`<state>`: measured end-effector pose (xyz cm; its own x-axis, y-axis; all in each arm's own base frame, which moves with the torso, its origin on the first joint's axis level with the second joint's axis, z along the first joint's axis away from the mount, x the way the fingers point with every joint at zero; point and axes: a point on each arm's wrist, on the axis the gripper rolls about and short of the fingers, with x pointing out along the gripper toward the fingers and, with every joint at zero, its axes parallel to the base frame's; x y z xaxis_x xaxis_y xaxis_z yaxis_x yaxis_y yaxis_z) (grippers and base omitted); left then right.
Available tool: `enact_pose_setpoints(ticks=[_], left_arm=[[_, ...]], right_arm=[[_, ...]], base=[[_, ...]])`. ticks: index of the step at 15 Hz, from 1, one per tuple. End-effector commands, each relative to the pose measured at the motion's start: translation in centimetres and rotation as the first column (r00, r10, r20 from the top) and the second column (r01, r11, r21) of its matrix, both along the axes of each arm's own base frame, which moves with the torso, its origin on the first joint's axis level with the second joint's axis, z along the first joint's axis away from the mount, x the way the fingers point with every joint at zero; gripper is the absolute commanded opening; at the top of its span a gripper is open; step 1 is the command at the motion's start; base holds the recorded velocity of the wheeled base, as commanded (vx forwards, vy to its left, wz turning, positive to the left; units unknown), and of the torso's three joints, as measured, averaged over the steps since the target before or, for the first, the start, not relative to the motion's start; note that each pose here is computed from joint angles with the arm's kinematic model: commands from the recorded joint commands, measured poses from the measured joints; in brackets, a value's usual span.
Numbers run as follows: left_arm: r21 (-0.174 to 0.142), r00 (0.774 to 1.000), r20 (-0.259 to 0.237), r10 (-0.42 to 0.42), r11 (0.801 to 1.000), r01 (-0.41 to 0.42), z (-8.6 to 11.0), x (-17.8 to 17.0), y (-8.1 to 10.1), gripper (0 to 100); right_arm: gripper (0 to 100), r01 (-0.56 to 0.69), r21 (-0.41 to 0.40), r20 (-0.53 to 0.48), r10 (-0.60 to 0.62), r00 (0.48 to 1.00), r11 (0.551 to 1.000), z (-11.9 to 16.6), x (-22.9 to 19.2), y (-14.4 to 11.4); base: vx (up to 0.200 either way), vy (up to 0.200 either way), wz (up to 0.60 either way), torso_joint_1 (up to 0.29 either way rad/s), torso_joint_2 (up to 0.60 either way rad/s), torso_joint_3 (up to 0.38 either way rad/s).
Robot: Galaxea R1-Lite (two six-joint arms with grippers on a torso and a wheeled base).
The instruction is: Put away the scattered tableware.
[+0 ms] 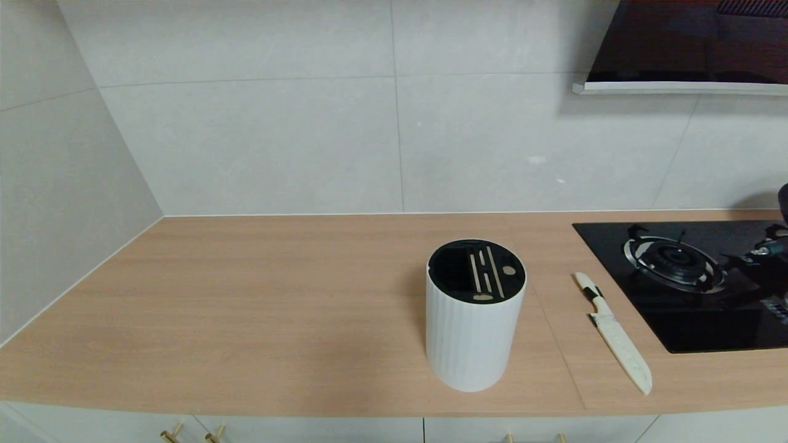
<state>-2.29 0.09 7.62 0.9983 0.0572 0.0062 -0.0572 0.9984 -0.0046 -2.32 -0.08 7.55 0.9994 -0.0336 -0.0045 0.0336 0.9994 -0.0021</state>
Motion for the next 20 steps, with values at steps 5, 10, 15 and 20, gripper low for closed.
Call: enact_pose_setpoints(ticks=[5, 10, 15, 20], left_arm=[[0.0, 1.0, 0.0, 0.001, 1.0, -0.001, 0.0, 0.0, 0.0, 100], [0.0, 1.0, 0.0, 0.001, 1.0, -0.001, 0.0, 0.0, 0.0, 100], [-0.002, 1.0, 0.0, 0.001, 1.0, -0.001, 0.0, 0.0, 0.0, 100], [-0.002, 1.0, 0.0, 0.001, 1.0, -0.001, 0.0, 0.0, 0.0, 100]], right_arm=[[100, 0.0, -0.001, 0.0, 0.0, 1.0, 1.0, 0.0, 0.0, 0.0], [100, 0.0, -0.001, -0.005, 0.0, 1.0, 1.0, 0.0, 0.0, 0.0], [100, 0.0, -0.038, 0.002, 0.0, 1.0, 0.999, 0.0, 0.0, 0.0], [100, -0.114, 0.017, 0.045, 0.113, 0.993, 0.993, 6.8, 0.0, 0.1]], base=[[0.0, 0.0, 0.0, 0.174, -0.38, -0.195], [0.0, 0.0, 0.0, 0.009, -0.01, -0.006], [0.0, 0.0, 0.0, 0.0, 0.0, 0.0], [0.0, 0.0, 0.0, 0.0, 0.0, 0.0]])
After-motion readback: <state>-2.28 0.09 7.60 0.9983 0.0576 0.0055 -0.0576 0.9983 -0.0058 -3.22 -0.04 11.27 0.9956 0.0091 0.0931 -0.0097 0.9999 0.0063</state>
